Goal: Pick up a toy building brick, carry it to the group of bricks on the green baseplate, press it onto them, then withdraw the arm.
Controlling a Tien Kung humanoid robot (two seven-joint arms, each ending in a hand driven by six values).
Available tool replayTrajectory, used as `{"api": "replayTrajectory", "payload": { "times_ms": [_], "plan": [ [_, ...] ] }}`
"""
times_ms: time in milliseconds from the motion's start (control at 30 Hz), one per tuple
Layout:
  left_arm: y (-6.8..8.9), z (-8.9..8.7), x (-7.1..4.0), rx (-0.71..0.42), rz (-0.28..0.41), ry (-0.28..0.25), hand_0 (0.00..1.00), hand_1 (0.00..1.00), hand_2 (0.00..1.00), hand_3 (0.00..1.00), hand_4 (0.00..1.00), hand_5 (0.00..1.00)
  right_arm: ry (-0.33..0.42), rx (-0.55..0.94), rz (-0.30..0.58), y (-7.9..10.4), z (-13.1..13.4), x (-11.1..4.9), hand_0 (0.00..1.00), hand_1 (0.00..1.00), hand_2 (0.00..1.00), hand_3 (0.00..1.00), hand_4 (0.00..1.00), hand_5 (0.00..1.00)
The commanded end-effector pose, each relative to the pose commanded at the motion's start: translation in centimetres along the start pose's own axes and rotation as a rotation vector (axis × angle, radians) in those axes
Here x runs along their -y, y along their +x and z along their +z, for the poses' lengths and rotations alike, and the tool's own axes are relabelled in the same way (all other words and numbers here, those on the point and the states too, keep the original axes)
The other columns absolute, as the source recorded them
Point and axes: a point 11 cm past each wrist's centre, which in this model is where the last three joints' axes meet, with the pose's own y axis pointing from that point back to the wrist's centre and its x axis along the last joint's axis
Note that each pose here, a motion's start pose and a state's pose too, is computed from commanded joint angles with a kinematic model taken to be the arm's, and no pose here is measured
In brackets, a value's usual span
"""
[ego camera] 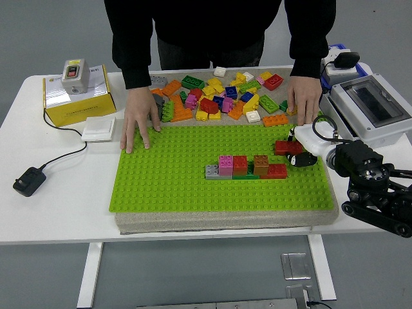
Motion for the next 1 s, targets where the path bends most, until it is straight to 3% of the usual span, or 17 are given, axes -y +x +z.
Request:
{"api": "replayTrajectory", "payload": {
  "times_ms": [667,1000],
  "plan": [
    [0.0,0.1,0.0,-0.005,0.006,-0.007,0.674,0.652,0.566,0.621,0.335,0.56,0.014,0.014,0.017,0.3,-0.3,0.0,0.002,0.091,0.632,0.659,0.55,0.489],
    [0.0,0.1,0.0,-0.005,0.008,-0.01,0.674,0.651,0.565,0.623,0.333,0.561,0.013,0.017,0.047,1.2,-0.1,0.0,0.002,0.088,0.606,0.604,0.452,0.391]
  ]
}}
